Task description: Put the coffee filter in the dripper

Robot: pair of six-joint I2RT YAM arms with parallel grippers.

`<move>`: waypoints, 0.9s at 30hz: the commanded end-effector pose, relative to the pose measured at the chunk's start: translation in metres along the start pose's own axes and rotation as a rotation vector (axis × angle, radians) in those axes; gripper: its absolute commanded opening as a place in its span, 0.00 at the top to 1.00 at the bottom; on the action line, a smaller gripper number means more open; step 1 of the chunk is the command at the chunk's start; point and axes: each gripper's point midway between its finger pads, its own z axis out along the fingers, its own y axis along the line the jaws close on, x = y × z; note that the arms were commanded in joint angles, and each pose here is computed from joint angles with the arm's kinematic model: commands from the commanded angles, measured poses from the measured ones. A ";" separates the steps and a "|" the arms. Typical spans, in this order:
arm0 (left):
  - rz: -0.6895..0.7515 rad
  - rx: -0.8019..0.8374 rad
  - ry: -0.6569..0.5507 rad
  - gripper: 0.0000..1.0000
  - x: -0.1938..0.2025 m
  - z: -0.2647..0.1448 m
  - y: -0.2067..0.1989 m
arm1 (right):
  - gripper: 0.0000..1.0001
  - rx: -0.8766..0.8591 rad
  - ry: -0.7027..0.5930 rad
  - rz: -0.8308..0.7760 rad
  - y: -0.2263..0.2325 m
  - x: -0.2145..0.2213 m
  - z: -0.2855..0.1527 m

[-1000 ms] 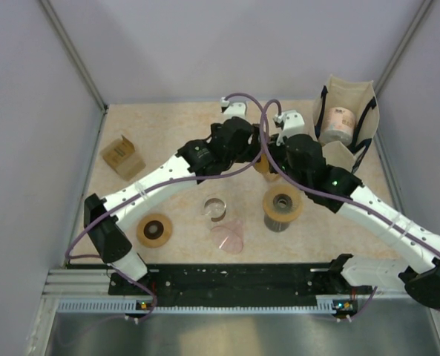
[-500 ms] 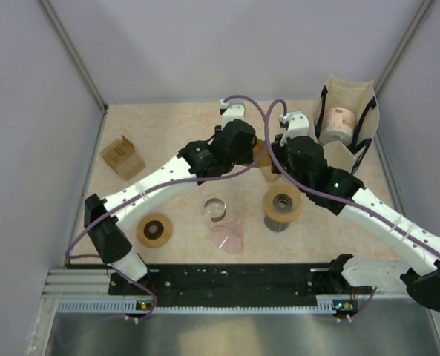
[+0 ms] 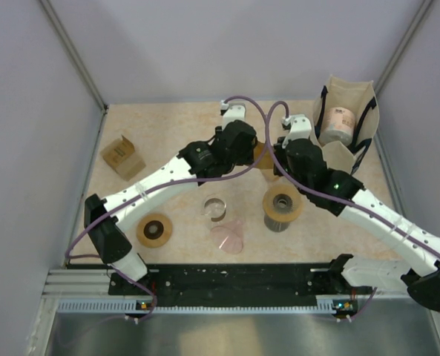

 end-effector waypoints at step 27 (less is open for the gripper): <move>0.086 0.826 -0.003 0.15 0.008 -0.133 -0.067 | 1.00 -0.267 0.215 0.179 0.026 0.004 -0.088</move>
